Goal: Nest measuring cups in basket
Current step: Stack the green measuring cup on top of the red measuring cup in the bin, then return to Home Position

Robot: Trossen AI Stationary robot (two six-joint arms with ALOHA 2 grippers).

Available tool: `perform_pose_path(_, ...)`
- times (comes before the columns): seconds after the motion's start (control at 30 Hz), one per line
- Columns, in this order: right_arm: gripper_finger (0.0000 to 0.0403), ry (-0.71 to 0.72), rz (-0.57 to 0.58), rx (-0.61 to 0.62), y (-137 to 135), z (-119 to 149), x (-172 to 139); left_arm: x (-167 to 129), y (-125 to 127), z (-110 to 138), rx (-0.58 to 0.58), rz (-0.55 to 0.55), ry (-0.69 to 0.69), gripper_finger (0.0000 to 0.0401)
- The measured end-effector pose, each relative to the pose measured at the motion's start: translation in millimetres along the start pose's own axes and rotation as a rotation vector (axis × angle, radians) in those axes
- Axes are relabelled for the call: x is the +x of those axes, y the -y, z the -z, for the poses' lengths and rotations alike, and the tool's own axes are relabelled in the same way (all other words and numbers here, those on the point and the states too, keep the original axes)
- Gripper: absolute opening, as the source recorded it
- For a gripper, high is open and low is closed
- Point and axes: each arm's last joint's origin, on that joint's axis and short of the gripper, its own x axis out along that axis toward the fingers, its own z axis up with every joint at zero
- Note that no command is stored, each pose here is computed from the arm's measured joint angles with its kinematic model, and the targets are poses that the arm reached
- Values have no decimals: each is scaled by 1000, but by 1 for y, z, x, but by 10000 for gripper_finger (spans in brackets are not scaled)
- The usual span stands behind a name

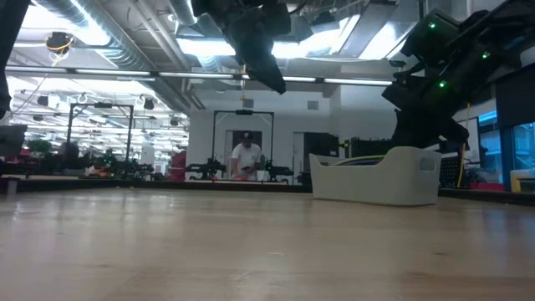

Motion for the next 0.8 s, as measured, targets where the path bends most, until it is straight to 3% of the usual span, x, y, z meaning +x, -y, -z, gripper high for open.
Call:
perform_pose_path(0.23,113,61,-47,-66,-9,-18,-14,-7,3,-3,4,2,21,112)
perform_pose_path(0.4,113,132,-91,-143,-18,-43,-38,-30,8,-6,14,3,60,112)
perform_pose_path(0.67,112,182,-121,-269,-24,-83,-94,-110,26,-3,41,-18,165,112)
perform_pose_path(0.8,112,224,-136,-310,-22,-98,-125,-154,40,15,48,-71,269,114)
